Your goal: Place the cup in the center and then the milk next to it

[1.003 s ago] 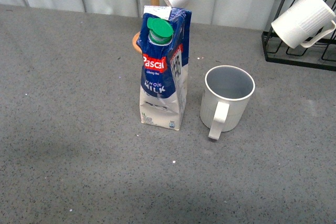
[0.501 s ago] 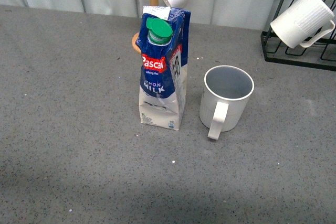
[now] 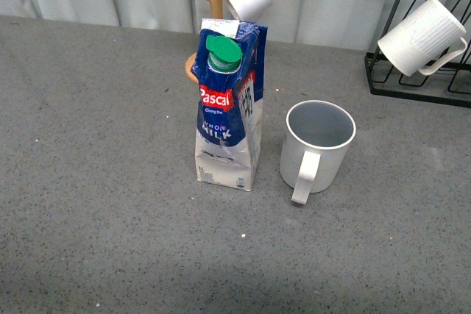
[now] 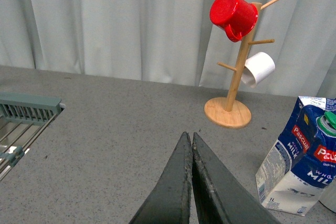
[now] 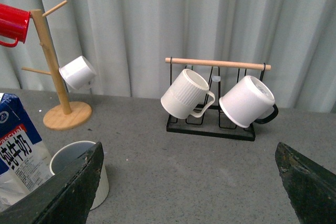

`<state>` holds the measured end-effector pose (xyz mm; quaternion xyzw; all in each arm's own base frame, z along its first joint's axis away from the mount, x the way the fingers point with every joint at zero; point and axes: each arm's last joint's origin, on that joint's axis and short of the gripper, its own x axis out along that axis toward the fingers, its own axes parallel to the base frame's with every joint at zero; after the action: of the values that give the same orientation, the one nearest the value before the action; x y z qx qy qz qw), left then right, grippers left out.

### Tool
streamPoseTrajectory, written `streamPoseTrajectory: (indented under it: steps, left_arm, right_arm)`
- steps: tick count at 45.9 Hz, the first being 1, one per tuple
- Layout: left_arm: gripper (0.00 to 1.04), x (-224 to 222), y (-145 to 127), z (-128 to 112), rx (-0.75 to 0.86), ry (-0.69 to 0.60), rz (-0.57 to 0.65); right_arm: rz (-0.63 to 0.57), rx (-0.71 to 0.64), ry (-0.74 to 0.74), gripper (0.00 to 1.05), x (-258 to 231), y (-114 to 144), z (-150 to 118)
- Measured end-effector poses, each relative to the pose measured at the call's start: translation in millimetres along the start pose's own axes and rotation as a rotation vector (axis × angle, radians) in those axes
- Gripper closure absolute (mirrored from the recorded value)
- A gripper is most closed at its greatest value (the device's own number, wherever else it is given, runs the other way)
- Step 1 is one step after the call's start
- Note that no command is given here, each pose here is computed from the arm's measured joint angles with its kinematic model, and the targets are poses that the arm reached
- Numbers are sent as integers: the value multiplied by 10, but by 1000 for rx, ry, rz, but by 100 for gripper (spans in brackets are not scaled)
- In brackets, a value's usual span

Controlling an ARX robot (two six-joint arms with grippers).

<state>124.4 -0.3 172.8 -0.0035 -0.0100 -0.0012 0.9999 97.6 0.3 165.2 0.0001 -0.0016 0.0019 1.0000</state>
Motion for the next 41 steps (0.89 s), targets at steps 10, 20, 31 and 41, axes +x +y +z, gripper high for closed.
streamPoseTrajectory:
  steps: [10,20,31,41]
  left_arm:
    - [101,-76,0,9,0,-3,0]
    - [101,-128,0,8,0,-3,0]
    - [101,-223,0,-33,0,27,-1]
    - [101,-276,0,-24,0,4,0]
  right_arm:
    - [0,0,0,9,0,0,0]
    - [0,0,0,9,0,0,0]
    - [0,0,0,9,0,0,0]
    - [0,0,0,9,0,0,0]
